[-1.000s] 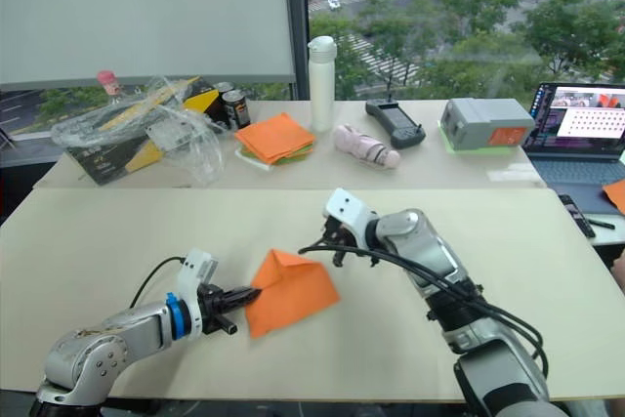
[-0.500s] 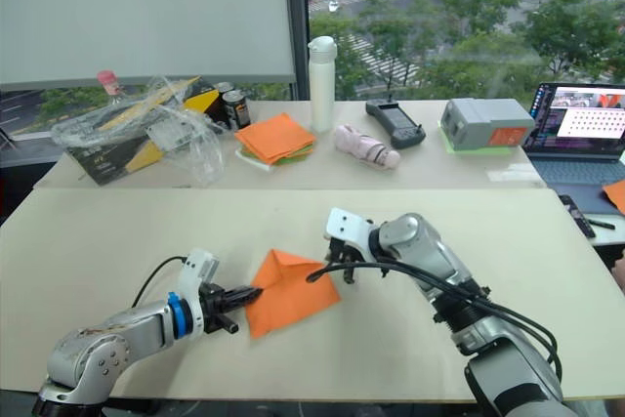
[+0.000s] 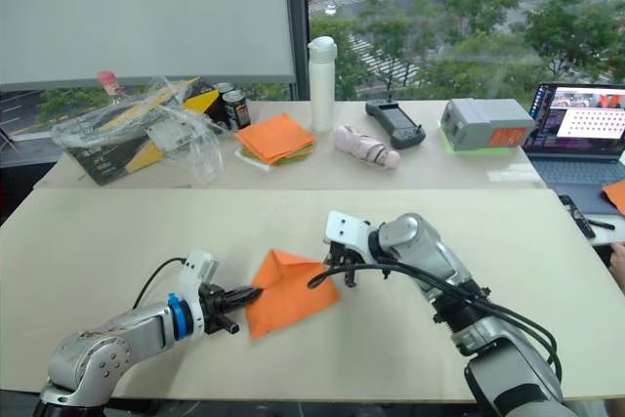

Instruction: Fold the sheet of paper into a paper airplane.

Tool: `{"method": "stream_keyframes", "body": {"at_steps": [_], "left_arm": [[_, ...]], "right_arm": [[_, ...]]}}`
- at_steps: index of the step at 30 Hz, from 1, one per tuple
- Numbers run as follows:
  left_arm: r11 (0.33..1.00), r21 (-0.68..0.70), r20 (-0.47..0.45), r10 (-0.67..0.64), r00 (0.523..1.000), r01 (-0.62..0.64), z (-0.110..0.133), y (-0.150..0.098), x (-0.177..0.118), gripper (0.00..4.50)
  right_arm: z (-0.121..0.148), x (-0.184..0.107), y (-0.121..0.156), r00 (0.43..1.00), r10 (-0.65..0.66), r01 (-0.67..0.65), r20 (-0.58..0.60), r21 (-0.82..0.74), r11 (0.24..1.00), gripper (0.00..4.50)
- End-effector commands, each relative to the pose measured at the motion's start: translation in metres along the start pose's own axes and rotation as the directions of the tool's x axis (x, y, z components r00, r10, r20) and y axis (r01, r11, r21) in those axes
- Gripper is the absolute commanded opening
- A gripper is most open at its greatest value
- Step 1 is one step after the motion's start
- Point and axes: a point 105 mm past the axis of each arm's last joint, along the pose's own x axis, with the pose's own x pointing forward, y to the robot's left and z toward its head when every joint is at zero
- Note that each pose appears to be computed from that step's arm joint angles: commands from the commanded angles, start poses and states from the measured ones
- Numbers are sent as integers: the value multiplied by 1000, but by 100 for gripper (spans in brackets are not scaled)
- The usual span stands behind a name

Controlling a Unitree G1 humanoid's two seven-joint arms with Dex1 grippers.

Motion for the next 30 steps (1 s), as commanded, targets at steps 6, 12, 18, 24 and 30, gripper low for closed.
{"method": "stream_keyframes", "body": {"at_steps": [6,12,18,24,30], "left_arm": [[996,-28,-74,78,994,-80,-19,14,-1,2],[996,-29,-72,81,994,-83,-19,14,-1,2],[996,-29,-71,83,994,-85,-18,15,-1,2],[996,-27,-67,86,994,-88,-17,15,-1,2],[996,-27,-63,86,994,-88,-16,15,-2,2]], "right_arm": [[3,8,8,998,56,-57,38,36,998,0],[8,8,8,995,70,-75,70,58,996,0],[18,8,11,987,105,-116,124,85,990,0],[26,9,11,981,116,-133,157,102,986,0],[26,8,6,982,97,-117,162,121,986,0]]}}
